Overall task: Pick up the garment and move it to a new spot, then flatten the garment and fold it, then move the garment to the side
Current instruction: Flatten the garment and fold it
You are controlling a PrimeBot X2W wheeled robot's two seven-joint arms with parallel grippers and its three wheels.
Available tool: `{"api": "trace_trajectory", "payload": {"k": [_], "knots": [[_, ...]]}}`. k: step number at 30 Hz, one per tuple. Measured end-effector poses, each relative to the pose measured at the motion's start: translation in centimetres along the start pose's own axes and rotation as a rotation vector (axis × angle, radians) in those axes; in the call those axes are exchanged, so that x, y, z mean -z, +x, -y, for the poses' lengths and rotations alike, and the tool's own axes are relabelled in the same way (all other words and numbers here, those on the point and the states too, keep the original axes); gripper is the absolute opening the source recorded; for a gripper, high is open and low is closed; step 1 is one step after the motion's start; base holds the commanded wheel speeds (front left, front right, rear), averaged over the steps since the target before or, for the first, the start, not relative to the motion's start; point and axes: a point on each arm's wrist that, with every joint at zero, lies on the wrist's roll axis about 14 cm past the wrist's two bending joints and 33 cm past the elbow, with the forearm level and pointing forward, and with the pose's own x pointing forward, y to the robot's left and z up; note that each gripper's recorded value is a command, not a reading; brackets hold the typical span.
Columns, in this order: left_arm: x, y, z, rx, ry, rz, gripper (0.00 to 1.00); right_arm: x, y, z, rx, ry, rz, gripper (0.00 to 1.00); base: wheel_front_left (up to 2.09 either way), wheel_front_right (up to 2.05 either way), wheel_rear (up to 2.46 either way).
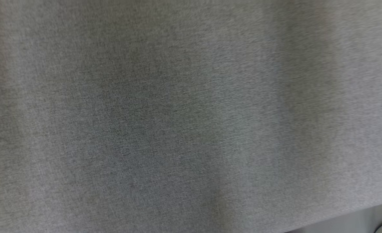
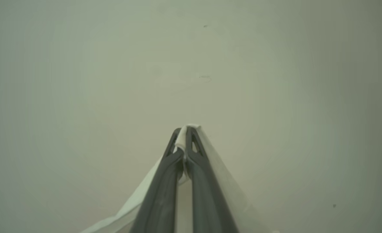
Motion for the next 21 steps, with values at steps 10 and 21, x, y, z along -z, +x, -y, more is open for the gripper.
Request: {"api": "trace_trajectory", "payload": {"k": [10,21], "knots": [[7.1,-10.4,-4.3,-0.092,-0.018,-0.264,0.0,10.5,-11.2,3.3,0.026,0.042,-0.37,0.0,0.0,0.0,0.0],[6.5,-22.7,-3.6,-0.291,-0.102,-0.431,0.0,8.5,-24.4,4.2,0.134,0.092,-0.73,0.0,0.0,0.0,0.0]]}}
